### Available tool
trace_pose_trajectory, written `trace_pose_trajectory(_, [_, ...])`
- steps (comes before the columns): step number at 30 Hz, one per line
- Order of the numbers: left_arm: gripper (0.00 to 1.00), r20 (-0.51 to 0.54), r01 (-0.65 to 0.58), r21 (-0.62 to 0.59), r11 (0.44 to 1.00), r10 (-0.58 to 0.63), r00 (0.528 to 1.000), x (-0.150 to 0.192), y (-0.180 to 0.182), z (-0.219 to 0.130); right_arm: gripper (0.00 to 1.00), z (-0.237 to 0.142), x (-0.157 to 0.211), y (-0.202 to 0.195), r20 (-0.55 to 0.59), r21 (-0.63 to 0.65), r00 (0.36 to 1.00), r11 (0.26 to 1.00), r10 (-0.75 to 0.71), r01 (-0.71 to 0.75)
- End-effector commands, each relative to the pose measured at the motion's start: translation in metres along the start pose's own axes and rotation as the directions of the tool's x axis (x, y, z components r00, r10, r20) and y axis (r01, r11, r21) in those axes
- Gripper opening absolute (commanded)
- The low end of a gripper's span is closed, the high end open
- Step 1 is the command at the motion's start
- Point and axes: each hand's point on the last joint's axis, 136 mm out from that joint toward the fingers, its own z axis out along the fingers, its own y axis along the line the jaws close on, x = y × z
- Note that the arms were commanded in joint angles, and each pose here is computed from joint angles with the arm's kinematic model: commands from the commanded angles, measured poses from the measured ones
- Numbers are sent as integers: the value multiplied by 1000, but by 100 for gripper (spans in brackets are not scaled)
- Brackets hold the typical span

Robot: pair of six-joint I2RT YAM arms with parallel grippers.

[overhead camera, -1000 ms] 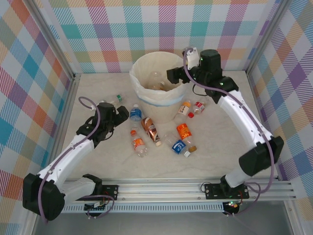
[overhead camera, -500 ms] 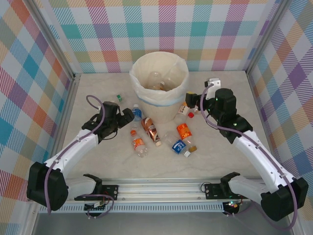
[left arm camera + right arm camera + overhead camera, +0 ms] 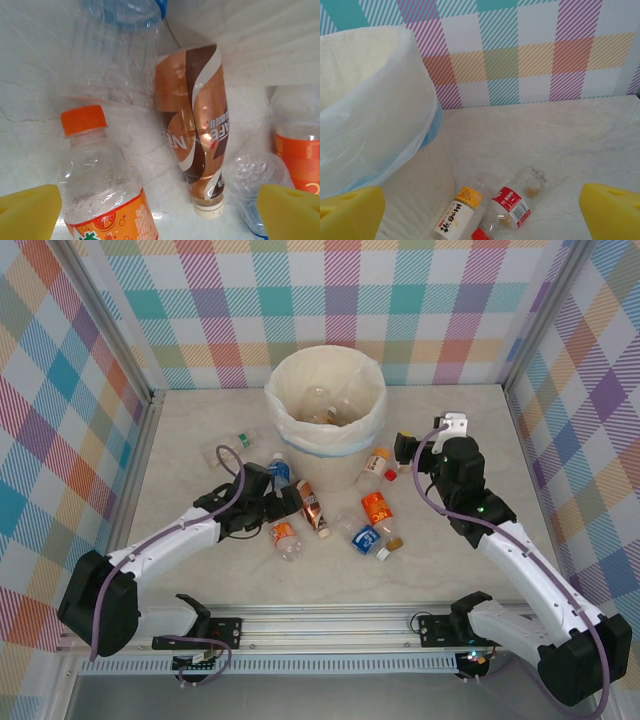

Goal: Put the plastic bottles in the bin

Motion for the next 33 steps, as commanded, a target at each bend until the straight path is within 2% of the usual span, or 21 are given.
trace_pose_trajectory(1, [100,3,25,-76,997,-25,1000,11,17,5,100,-8,-15,-5,51,17,999,1000,11,-12])
trace_pose_trajectory(5, [100,-8,79,-156,985,-81,997,33,37,-3,100,-13,-12,-10,48,34,999,999,2,-4])
trace_pose_trajectory(8, [100,-78,86,-162,983,-100,992,51,41,2,100,-13,-10,-11,49,38,999,999,11,-13])
trace_pose_trajectory(12, [96,-140,52,-192,980,-80,987,65,37,18,100,-11,-10,-9,49,27,998,999,29,-30])
trace_pose_trajectory(18, [93,-184,-28,-233,972,-15,983,64,31,39,100,-10,-11,-4,37,6,999,999,34,-34])
trace_pose_trajectory(21, [89,-221,-38,-233,972,-15,975,71,31,47,100,-13,-13,-6,42,12,999,1000,29,-29])
trace_pose_trajectory(28, [71,-216,-49,-262,964,-10,976,72,39,50,100,-12,-12,-8,45,24,999,999,21,-22])
trace_pose_trajectory(33, [67,-176,-42,-271,962,-7,984,67,43,44,100,-5,-11,-4,33,14,999,1000,22,-22])
